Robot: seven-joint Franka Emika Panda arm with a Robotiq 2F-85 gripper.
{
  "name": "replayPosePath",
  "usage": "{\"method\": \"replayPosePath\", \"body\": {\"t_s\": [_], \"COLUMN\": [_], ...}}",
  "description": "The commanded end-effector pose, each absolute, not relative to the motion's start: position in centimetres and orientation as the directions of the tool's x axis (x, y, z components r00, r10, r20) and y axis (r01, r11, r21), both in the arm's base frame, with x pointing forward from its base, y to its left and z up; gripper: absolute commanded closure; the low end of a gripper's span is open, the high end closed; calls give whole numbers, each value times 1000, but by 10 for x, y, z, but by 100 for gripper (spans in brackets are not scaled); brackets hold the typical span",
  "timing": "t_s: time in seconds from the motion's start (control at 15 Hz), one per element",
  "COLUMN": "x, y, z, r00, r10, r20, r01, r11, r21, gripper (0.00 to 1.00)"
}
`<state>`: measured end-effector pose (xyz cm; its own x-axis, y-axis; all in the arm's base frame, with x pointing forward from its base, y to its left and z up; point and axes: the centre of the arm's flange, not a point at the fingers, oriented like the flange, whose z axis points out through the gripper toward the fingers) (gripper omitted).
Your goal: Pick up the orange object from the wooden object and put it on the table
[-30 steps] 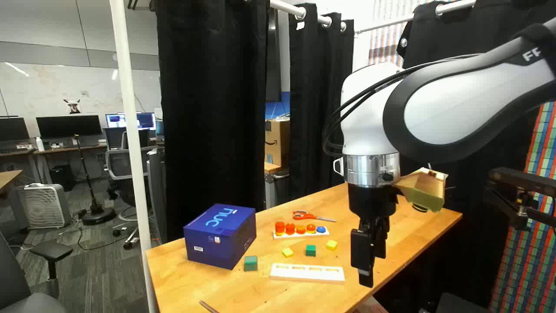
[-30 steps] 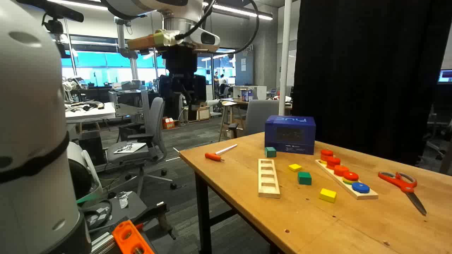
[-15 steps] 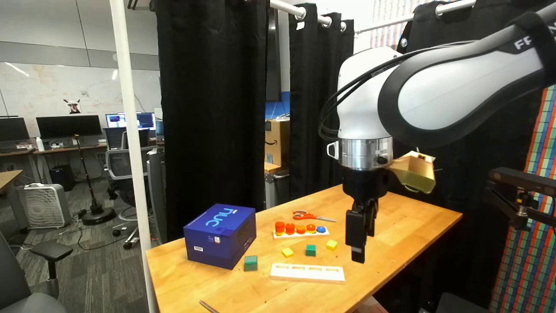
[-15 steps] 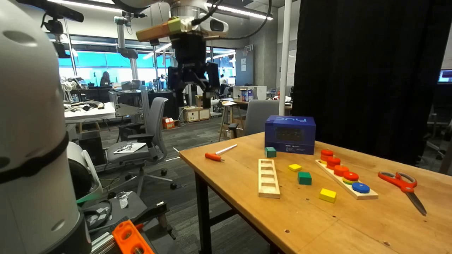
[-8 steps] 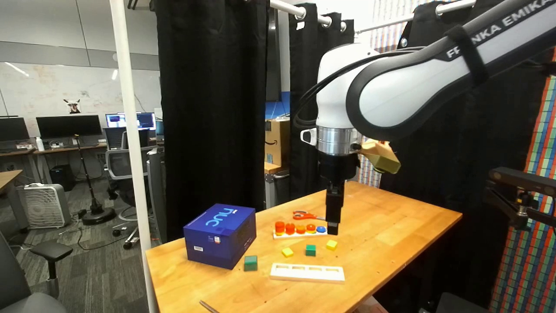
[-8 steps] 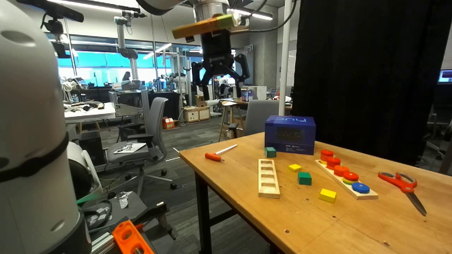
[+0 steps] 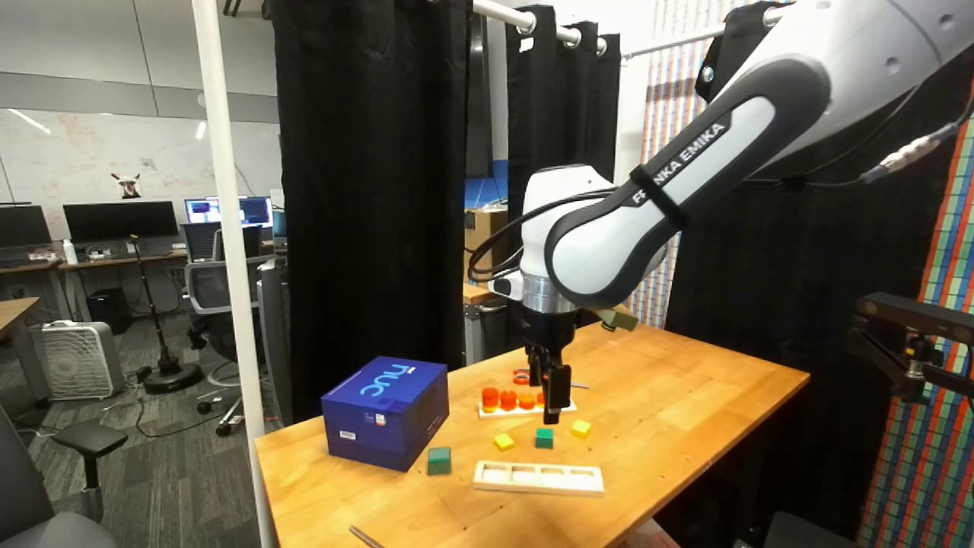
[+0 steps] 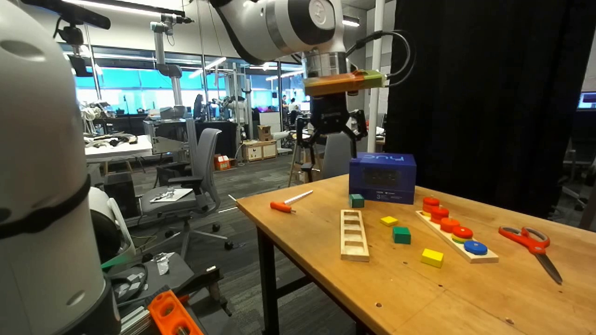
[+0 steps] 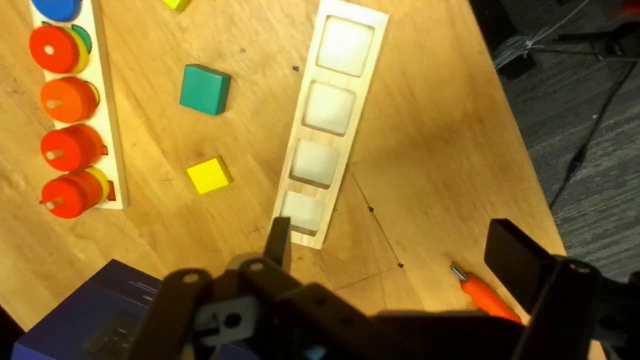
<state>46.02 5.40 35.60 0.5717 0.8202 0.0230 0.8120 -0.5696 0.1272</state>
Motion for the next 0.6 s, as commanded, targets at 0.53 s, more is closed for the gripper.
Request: {"method": "replayPosePath", "body": {"t_s": [0.53], "x": [621], "y": [-22], "z": [303], "r00": [585], "r10": [811], "r20": [-2], "r01": [802], "r11": [-577], "r21": [154], "gripper": [0]}}
